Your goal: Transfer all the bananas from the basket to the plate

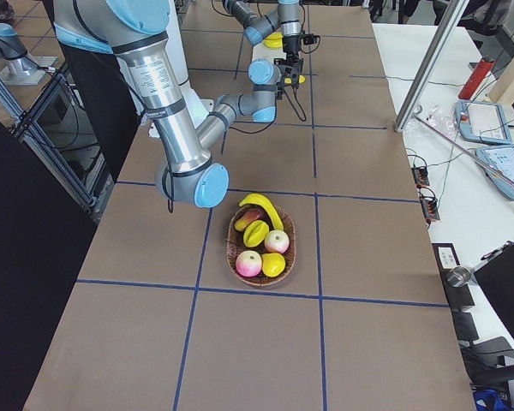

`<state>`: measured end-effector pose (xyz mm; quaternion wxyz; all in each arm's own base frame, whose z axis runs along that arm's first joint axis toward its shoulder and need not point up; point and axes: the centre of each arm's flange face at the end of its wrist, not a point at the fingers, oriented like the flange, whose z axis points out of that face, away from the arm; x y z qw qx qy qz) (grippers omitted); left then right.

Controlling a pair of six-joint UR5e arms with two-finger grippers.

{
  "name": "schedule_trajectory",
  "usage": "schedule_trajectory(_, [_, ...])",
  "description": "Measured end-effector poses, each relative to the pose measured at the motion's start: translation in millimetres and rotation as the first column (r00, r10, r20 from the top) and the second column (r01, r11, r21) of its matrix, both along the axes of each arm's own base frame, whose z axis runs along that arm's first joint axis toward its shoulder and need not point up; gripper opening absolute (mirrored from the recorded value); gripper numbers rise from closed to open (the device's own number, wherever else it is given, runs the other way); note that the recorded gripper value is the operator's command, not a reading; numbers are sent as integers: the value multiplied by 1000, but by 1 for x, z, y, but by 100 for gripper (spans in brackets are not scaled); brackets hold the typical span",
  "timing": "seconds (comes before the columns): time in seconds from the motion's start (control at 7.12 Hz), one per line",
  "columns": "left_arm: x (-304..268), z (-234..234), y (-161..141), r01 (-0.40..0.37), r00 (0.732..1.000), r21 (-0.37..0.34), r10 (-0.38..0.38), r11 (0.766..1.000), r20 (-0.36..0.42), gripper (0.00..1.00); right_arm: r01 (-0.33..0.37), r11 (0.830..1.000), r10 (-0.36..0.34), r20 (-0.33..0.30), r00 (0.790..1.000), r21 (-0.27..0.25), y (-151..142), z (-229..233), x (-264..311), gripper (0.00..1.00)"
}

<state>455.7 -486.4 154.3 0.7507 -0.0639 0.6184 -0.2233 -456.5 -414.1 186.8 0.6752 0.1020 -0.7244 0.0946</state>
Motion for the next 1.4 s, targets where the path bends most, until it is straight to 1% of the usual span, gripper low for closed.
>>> schedule_trajectory(0.14, [-10, 22, -10, 23, 999, -23, -22, 999, 28, 0, 20, 1000, -20, -31, 999, -18, -12, 3, 10, 100])
schedule_trajectory(0.28, [-28, 52, -24, 60, 996, -55, -57, 997, 67, 0, 47, 997, -52, -80, 995, -54, -31, 9, 26, 100])
schedule_trajectory(0.42, [-56, 87, -42, 114, 988, -94, -103, 989, 115, 0, 66, 993, -79, -130, 988, -100, -50, 17, 44, 100])
schedule_trajectory(0.56, [-88, 125, -56, 167, 975, -134, -144, 977, 168, 0, 72, 985, -102, -188, 977, -160, -70, 28, 64, 100])
schedule_trajectory(0.7, [-118, 169, -60, 205, 960, -163, -165, 965, 228, 0, 61, 976, -116, -261, 958, -207, -91, 42, 83, 100])
schedule_trajectory(0.84, [-143, 218, -52, 221, 942, -182, -162, 958, 293, 0, 49, 973, -127, -345, 930, -227, -110, 58, 100, 100])
schedule_trajectory(0.98, [-165, 272, -38, 224, 921, -196, -142, 955, 363, 0, 46, 975, -141, -440, 887, -220, -128, 75, 119, 100])
schedule_trajectory(1.12, [-187, 321, -22, 216, 898, -204, -112, 955, 425, 0, 59, 979, -156, -529, 834, -196, -143, 93, 139, 100])
schedule_trajectory(1.26, [-205, 362, -5, 203, 876, -214, -80, 955, 476, 0, 87, 983, -169, -594, 786, -164, -150, 113, 162, 100])
schedule_trajectory(1.4, [-217, 390, 6, 196, 859, -224, -57, 955, 509, 0, 113, 984, -177, -630, 757, -140, -148, 130, 178, 100])
